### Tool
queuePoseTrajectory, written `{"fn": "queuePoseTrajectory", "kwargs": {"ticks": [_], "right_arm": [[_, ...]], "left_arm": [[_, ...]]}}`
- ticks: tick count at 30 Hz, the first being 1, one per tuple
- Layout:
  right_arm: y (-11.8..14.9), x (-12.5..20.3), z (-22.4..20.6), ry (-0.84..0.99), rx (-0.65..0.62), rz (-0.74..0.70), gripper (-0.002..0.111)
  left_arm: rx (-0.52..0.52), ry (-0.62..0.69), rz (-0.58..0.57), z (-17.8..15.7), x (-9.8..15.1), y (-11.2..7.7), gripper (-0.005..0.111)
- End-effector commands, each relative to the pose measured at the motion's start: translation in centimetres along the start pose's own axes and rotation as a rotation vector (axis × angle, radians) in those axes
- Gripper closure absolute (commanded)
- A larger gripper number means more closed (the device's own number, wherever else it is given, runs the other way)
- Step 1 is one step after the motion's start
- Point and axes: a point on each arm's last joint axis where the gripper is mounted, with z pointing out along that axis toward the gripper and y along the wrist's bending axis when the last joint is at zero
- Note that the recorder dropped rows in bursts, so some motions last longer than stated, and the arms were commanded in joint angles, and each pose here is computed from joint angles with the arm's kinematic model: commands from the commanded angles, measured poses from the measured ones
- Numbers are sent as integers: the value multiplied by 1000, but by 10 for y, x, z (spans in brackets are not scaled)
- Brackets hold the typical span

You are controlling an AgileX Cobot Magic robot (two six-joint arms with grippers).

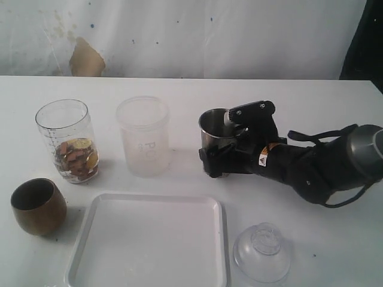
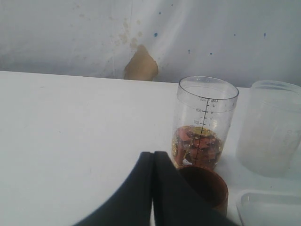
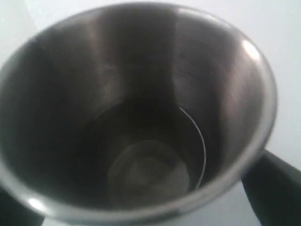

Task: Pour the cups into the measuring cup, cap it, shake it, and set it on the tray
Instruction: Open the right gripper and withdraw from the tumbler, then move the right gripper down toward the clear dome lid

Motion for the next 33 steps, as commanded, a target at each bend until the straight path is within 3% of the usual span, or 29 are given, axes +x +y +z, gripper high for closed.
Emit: {"fn": "queuePoseTrajectory", "kwargs": {"ticks": [1, 8, 14, 16, 20, 23, 28, 33], "right_arm": [[-3, -6, -20, 123, 47, 26, 14], [-6, -18, -61, 352, 131, 39, 16], [-5, -34, -101, 644, 195, 51, 37], [1, -46, -111, 696, 152, 55, 42], [16, -57, -126, 820, -4, 73, 43], [22, -54, -132, 898, -34, 57, 43], [42, -50, -133, 933, -65, -18, 43], [51, -50, -129, 887, 4, -60, 43]], "left_arm": [[5, 2, 4, 0, 1, 0, 107], [5, 2, 4, 0, 1, 0, 107], [5, 2, 4, 0, 1, 0, 107], [5, 2, 4, 0, 1, 0, 107], [5, 2, 4, 0, 1, 0, 107], [5, 2, 4, 0, 1, 0, 107], [5, 2, 4, 0, 1, 0, 107], [5, 2, 4, 0, 1, 0, 107]]}}
